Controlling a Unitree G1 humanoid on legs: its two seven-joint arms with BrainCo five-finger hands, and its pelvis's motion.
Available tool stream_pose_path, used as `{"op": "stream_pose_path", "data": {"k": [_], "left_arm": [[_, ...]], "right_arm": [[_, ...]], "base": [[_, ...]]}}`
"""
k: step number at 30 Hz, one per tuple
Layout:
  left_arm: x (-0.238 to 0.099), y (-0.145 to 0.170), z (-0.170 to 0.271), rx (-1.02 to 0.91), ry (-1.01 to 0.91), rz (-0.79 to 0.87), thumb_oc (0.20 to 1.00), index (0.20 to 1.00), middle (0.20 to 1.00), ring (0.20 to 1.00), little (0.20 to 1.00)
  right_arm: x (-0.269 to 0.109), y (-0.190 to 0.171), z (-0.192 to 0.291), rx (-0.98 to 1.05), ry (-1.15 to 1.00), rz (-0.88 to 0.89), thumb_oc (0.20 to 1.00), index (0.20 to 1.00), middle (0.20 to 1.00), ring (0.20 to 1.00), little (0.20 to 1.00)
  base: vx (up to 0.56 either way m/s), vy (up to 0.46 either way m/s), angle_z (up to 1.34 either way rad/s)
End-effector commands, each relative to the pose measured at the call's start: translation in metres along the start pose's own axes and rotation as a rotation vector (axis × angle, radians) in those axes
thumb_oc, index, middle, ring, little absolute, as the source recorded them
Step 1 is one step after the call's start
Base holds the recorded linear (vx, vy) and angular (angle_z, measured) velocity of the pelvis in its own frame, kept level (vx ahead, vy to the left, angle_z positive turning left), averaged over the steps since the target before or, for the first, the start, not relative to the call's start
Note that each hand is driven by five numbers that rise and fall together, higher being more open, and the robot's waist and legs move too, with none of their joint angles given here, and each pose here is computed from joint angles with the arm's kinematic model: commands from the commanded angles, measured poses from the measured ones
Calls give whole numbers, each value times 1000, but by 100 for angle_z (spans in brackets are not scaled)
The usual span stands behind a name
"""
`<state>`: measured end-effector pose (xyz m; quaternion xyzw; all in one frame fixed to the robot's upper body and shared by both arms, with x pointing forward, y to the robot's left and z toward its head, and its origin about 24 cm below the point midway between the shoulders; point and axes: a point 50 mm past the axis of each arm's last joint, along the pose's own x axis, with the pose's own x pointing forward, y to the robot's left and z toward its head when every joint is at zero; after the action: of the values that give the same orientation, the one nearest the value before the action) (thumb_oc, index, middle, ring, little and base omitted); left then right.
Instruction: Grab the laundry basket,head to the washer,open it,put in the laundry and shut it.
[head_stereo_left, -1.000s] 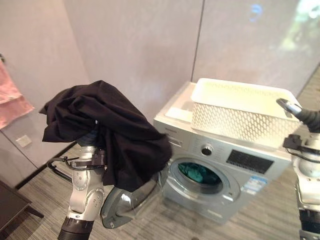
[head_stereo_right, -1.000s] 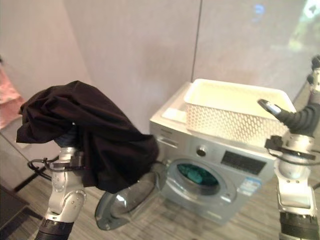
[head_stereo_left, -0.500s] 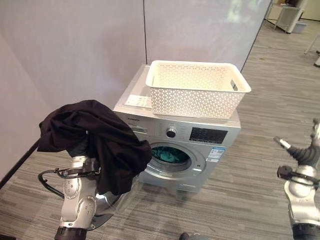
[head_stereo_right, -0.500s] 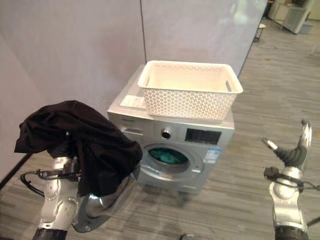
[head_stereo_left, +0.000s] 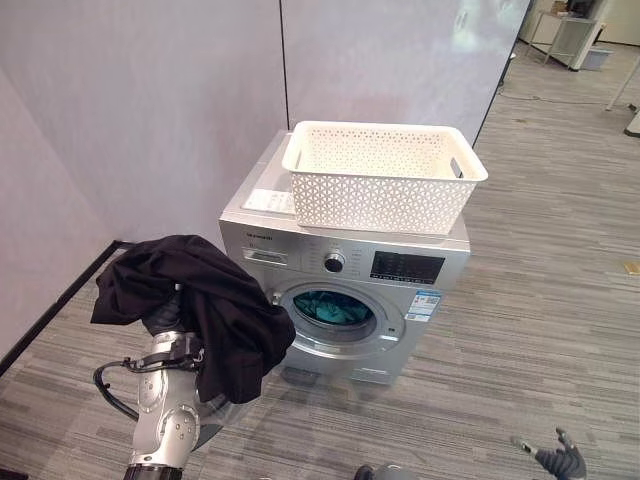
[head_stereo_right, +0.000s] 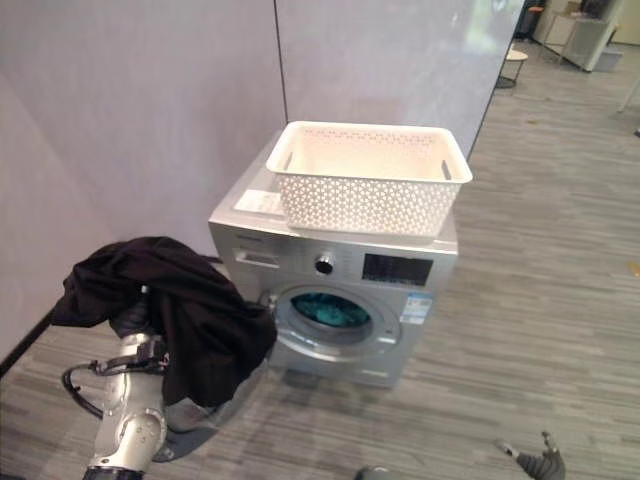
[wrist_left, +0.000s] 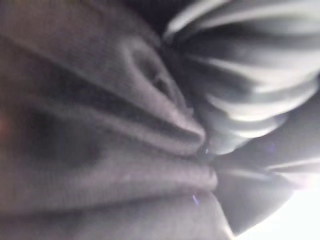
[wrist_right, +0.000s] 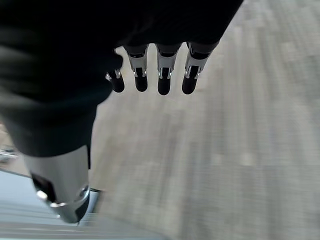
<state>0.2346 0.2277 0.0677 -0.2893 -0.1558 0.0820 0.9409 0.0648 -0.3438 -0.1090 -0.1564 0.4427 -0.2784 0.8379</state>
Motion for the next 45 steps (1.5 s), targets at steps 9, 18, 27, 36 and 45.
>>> {"op": "stream_pose_path", "data": {"k": [9, 18, 27, 36, 45], "left_arm": [[10, -23, 16, -54, -108, -116, 200, 200, 200, 200, 200], [9, -23, 10, 20, -39, -162, 200, 200, 200, 200, 200], [-2, -8, 2, 45, 33, -116, 200, 200, 200, 200, 200], [-26, 4, -28, 13, 212, -80, 200, 200, 200, 200, 200], [-46, 20, -55, -38, 355, 39, 200, 200, 200, 200, 200]], "right_arm": [[6, 10, -4, 63, 89, 30, 1000, 1000, 1000, 1000, 1000], [1, 27, -13, 79, 142, 87, 1000, 1000, 1000, 1000, 1000], [-2, 56, -4, -10, 113, 234, 1000, 1000, 1000, 1000, 1000], [-4, 62, -7, -66, 112, 269, 1000, 1000, 1000, 1000, 1000], [-10, 81, -2, -99, 64, 344, 1000, 1000, 1000, 1000, 1000]], "base": [[30, 57, 13], [130, 205, -26], [59, 123, -28], [16, -32, -34], [32, -58, -1]]}}
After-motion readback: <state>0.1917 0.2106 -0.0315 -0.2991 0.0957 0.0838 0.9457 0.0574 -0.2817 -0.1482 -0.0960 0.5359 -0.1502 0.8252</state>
